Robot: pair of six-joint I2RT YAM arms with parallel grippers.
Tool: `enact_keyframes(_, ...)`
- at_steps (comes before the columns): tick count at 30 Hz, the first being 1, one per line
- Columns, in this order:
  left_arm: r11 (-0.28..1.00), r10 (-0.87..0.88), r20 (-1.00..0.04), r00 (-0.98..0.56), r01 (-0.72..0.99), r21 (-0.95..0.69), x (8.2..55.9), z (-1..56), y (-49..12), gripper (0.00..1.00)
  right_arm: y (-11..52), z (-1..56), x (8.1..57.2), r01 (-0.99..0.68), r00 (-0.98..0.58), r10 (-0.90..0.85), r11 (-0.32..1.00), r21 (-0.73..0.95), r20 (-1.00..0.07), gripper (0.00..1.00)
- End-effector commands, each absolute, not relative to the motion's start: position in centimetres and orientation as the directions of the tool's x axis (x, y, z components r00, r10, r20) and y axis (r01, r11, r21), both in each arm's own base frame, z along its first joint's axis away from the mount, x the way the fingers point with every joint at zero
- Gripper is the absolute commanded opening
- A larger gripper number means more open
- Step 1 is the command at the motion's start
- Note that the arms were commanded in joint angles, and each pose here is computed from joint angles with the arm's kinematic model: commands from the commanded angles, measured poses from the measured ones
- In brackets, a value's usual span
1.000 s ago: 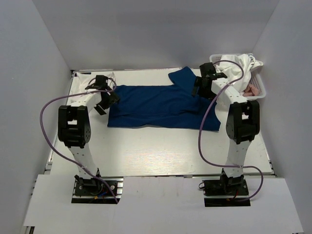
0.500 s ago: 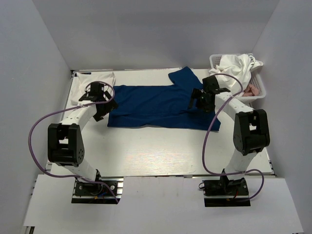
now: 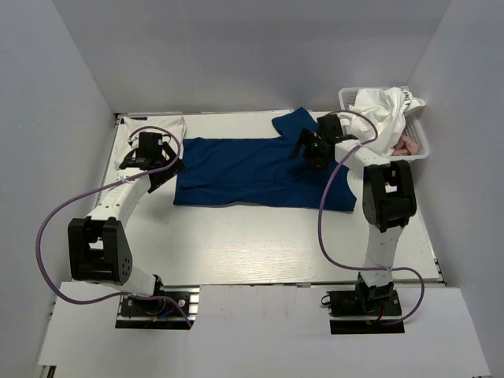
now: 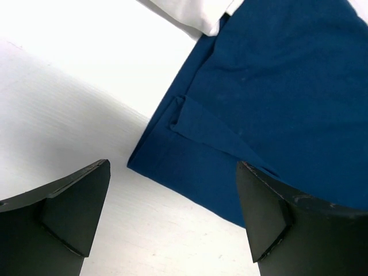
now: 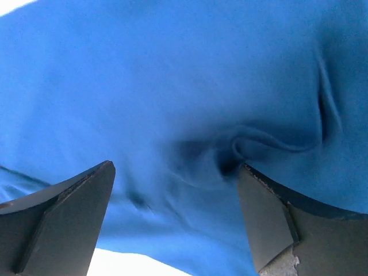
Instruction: Fold and stack the t-shirts
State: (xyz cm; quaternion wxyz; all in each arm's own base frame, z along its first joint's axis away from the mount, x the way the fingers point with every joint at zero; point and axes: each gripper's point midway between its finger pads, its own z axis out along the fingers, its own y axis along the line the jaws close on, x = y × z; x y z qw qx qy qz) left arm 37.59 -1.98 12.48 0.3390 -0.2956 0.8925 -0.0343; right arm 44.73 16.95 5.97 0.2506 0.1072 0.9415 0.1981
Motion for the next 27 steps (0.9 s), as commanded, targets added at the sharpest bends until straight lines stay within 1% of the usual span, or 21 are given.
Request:
enact_keyframes(1, 0.828, -0.535, -0.64, -0.551, -0.494, -0.266, 38.1, 15.1, -1.2, 1.0, 20.4, 7.9, 50.6, 0.001, -0.785, 0.331, 0.845, 0.534, -0.523, 0.9)
enact_keyframes(2, 0.831, -0.539, -0.638, -0.55, -0.472, -0.295, 38.3, 15.6, -1.7, 1.0, 21.1, 11.4, 52.7, -0.026, -0.763, 0.339, 0.834, 0.551, -0.55, 0.9)
enact_keyframes(3, 0.837, -0.533, -0.639, -0.555, -0.455, -0.303, 38.5, 15.7, -2.0, 1.0, 21.5, 10.8, 53.0, -0.037, -0.78, 0.321, 0.834, 0.551, -0.537, 0.9)
enact_keyframes(4, 0.838, -0.534, -0.643, -0.549, -0.445, -0.316, 38.8, 16.0, -2.2, 1.0, 21.6, 13.0, 54.1, -0.059, -0.752, 0.325, 0.834, 0.549, -0.574, 0.9)
enact_keyframes(5, 0.839, -0.536, -0.647, -0.542, -0.428, -0.336, 38.9, 16.5, -2.5, 1.0, 21.2, 13.1, 53.8, -0.048, -0.753, 0.32, 0.845, 0.533, -0.575, 0.9)
enact_keyframes(6, 0.845, -0.528, -0.654, -0.542, -0.41, -0.343, 39.2, 16.8, -2.7, 1.0, 20.4, 11.9, 53.3, -0.012, -0.756, 0.32, 0.866, 0.5, -0.571, 0.9)
enact_keyframes(7, 0.846, -0.53, -0.661, -0.532, -0.393, -0.362, 39.6, 16.9, -3.0, 1.0, 19.5, 14.3, 52.9, -0.015, -0.723, 0.327, 0.873, 0.487, -0.609, 0.9)
enact_keyframes(8, 0.851, -0.524, -0.663, -0.535, -0.364, -0.378, 39.9, 17.2, -3.4, 1.0, 18.4, 12.9, 51.8, 0.014, -0.739, 0.323, 0.885, 0.466, -0.592, 0.9)
enact_keyframes(9, 0.851, -0.524, -0.659, -0.539, -0.351, -0.39, 40.3, 17.1, -3.8, 1.0, 17.3, 12.9, 50.2, 0.045, -0.736, 0.324, 0.899, 0.435, -0.594, 0.9)
enact_keyframes(10, 0.861, -0.508, -0.662, -0.55, -0.299, -0.412, 41.0, 17.1, -4.9, 1.0, 16.1, 14.3, 49.4, 0.049, -0.71, 0.315, 0.915, 0.401, -0.63, 0.9)
enact_keyframes(11, 0.865, -0.499, -0.663, -0.558, -0.273, -0.421, 41.3, 17.1, -5.3, 1.0, 14.1, 12.1, 46.6, 0.111, -0.73, 0.314, 0.931, 0.348, -0.606, 0.9)
enact_keyframes(13, 0.866, -0.481, -0.641, -0.598, -0.211, -0.453, 41.9, 15.8, -7.1, 1.0, 12.9, 11.3, 44.4, 0.145, -0.735, 0.315, 0.938, 0.314, -0.601, 0.9)
enact_keyframes(14, 0.85, -0.475, -0.638, -0.607, -0.129, -0.51, 42.7, 16.4, -8.7, 1.0, 11.4, 12.0, 42.5, 0.169, -0.712, 0.328, 0.938, 0.301, -0.62, 0.9)
enact_keyframes(15, 0.841, -0.468, -0.617, -0.633, -0.103, -0.532, 42.6, 15.2, -9.5, 1.0, 10.7, 10.2, 41.1, 0.177, -0.725, 0.32, 0.942, 0.284, -0.609, 0.9)
enact_keyframes(16, 0.809, -0.449, -0.589, -0.672, -0.027, -0.587, 42.5, 14.9, -11.3, 1.0, 10.5, 9.8, 40.4, 0.176, -0.729, 0.318, 0.943, 0.283, -0.606, 0.9)
enact_keyframes(19, 0.759, -0.417, -0.547, -0.726, 0.053, -0.649, 43.4, 12.6, -13.5, 1.0, 9.0, 7.3, 37.7, 0.197, -0.763, 0.322, 0.942, 0.273, -0.56, 0.9)
enact_keyframes(20, 0.759, -0.416, -0.543, -0.729, 0.05, -0.649, 43.8, 11.7, -13.6, 1.0, 9.2, 7.0, 37.4, 0.188, -0.773, 0.32, 0.94, 0.284, -0.548, 0.9)
enact_keyframes(23, 0.762, -0.409, -0.462, -0.787, -0.015, -0.648, 43.7, 7.3, -13.7, 1.0, 9.1, 4.6, 36.9, 0.199, -0.813, 0.328, 0.933, 0.298, -0.482, 0.9)
enact_keyframes(24, 0.762, -0.409, -0.455, -0.791, -0.021, -0.647, 43.5, 7.2, -13.7, 1.0, 9.0, 4.1, 36.9, 0.207, -0.817, 0.328, 0.934, 0.29, -0.475, 0.9)
enact_keyframes(26, 0.774, -0.403, -0.429, -0.808, -0.05, -0.632, 42.3, 5.6, -13.4, 1.0, 8.3, 2.8, 35.8, 0.25, -0.826, 0.346, 0.932, 0.261, -0.446, 0.9)
enact_keyframes(27, 0.776, -0.402, -0.395, -0.826, -0.078, -0.626, 40.6, 4.2, -13.2, 1.0, 7.7, 2.1, 35.1, 0.266, -0.831, 0.349, 0.933, 0.241, -0.434, 0.9)
